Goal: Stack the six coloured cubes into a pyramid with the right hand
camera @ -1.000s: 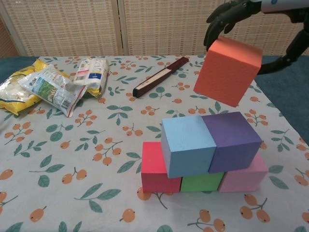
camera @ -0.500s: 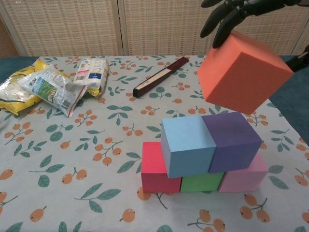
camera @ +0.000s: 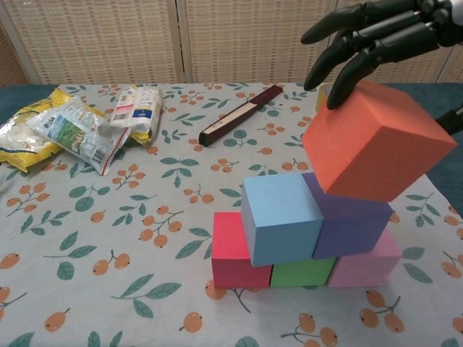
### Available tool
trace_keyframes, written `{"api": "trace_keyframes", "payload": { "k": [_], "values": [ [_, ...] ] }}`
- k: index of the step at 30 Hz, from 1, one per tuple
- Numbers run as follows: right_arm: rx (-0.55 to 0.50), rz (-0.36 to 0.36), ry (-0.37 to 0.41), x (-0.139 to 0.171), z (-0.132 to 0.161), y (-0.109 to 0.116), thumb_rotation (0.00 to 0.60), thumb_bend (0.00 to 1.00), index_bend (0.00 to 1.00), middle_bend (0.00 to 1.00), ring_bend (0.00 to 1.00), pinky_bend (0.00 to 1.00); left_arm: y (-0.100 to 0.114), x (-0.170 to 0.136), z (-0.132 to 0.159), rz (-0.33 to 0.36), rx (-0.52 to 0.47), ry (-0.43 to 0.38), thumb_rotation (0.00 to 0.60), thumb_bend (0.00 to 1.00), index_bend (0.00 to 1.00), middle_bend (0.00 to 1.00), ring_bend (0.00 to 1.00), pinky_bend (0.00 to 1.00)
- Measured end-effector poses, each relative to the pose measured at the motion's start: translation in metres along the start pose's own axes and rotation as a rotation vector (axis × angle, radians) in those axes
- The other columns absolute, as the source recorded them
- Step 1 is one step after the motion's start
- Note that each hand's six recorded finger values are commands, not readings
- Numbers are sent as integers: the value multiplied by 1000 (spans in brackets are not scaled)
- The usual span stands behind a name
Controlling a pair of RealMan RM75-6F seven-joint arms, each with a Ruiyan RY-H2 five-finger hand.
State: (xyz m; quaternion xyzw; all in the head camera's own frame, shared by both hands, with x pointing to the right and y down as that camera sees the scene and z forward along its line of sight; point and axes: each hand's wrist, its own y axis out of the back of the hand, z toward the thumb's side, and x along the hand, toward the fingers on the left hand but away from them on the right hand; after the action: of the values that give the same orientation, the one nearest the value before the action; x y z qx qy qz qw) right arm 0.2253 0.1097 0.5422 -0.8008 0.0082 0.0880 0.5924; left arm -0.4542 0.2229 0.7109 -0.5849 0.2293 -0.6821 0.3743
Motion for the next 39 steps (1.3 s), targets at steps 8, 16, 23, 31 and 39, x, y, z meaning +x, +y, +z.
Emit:
{"api": "trace_keyframes", "payload": {
  "k": [8, 16, 23, 31, 39],
  "values": [
    [50, 48, 17, -10, -2, -5, 600, 400, 694, 161, 0, 233, 2, -1, -2, 7, -5, 3, 600, 415, 0, 57, 9, 100],
    [45, 54, 9, -22, -4, -16, 600, 400, 683, 161, 0, 237, 3, -1, -4, 9, -12, 6, 600, 414, 0, 57, 9, 100],
    [40, 53, 18, -29, -2, -17, 600, 400, 673, 159, 0, 238, 2, -2, -6, 3, -13, 11, 600, 416, 0, 57, 9, 100],
    [48, 60, 17, -28, 0, -14, 600, 400, 671, 158, 0, 244, 1, -2, -5, -2, -12, 11, 600, 416, 0, 57, 9, 100],
    [50, 77, 9, -29, -1, -18, 600, 400, 646, 153, 0, 244, 1, -2, -5, -4, -10, 13, 600, 416, 0, 57, 9, 100]
  ]
}}
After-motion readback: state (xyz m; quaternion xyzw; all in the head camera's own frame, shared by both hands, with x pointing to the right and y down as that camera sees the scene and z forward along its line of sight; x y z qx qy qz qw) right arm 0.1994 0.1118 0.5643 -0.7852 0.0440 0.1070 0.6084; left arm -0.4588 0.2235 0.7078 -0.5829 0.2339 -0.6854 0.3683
